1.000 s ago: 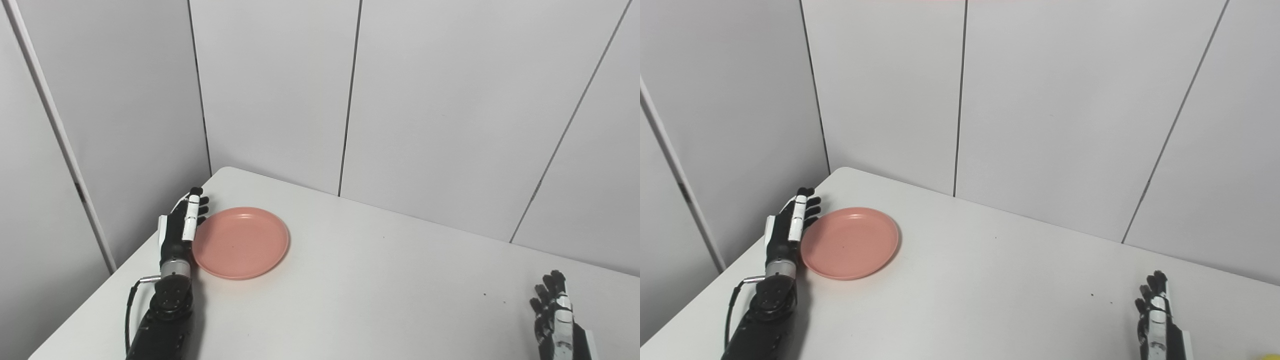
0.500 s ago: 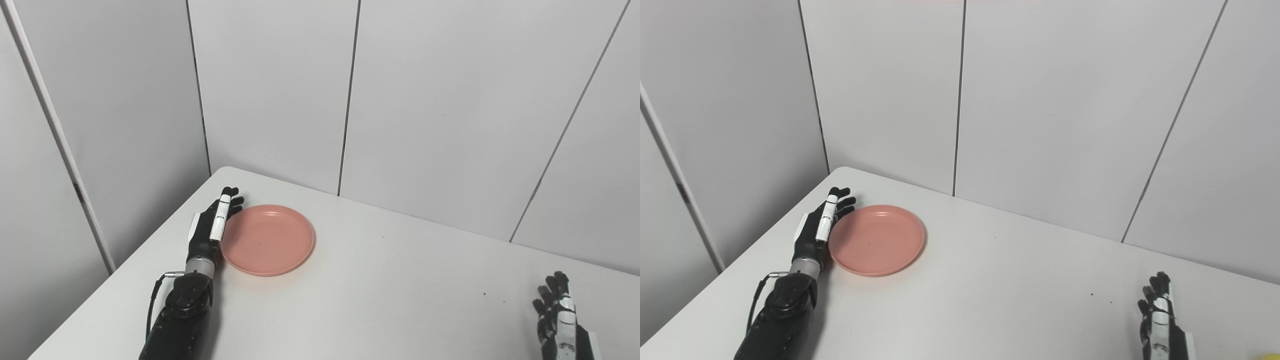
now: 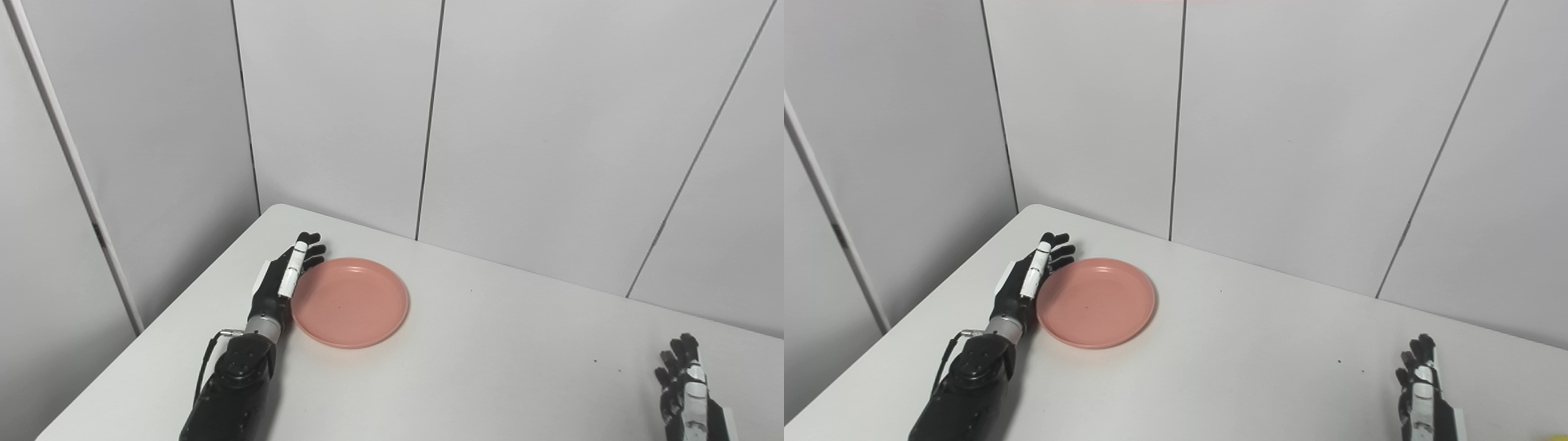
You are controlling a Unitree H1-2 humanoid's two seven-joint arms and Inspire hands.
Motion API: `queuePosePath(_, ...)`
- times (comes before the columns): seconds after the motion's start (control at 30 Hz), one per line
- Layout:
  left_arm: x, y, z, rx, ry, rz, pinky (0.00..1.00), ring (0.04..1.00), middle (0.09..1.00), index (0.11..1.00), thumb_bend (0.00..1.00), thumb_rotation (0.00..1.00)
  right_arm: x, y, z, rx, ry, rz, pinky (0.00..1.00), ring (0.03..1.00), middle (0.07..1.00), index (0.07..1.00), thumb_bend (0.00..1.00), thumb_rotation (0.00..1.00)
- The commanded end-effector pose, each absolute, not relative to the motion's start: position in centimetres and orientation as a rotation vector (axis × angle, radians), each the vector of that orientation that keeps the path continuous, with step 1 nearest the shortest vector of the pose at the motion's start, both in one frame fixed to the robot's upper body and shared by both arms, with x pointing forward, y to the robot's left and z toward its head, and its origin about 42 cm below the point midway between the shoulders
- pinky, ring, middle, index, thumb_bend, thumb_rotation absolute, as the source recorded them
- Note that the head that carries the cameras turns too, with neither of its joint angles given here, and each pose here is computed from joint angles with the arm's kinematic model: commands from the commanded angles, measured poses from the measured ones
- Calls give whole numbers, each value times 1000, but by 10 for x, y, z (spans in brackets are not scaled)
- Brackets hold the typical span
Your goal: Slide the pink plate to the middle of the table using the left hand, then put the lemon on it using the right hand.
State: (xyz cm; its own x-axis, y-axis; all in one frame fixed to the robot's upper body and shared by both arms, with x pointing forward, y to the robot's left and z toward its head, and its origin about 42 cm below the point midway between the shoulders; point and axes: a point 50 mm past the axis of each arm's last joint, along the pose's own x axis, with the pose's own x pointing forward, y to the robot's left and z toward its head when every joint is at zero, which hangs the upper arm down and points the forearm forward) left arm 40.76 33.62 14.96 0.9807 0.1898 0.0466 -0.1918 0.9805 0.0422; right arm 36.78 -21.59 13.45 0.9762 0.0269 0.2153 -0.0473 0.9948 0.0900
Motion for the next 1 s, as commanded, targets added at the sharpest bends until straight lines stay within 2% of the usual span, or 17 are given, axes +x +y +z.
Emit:
queuePosePath(0.0, 422, 321, 173, 48, -112, 131, 825, 823, 814, 804, 597, 1000, 364, -215, 128, 107, -200, 33, 1000, 997, 995, 1000, 639, 1000)
queuePosePath(0.23, 426, 301, 172, 43, -91, 39, 865, 857, 849, 839, 576, 1000, 364, -214, 126, 101, -207, 34, 1000, 993, 994, 1000, 637, 1000)
queuePosePath(0.63, 432, 245, 161, -21, -83, -29, 847, 851, 845, 832, 556, 1000, 366, -210, 123, 98, -210, 28, 1000, 983, 987, 992, 656, 1000)
queuePosePath(0.97, 430, 221, 152, -101, -63, -81, 856, 856, 847, 828, 577, 1000, 366, -201, 123, 113, -219, 8, 988, 968, 967, 967, 653, 1000)
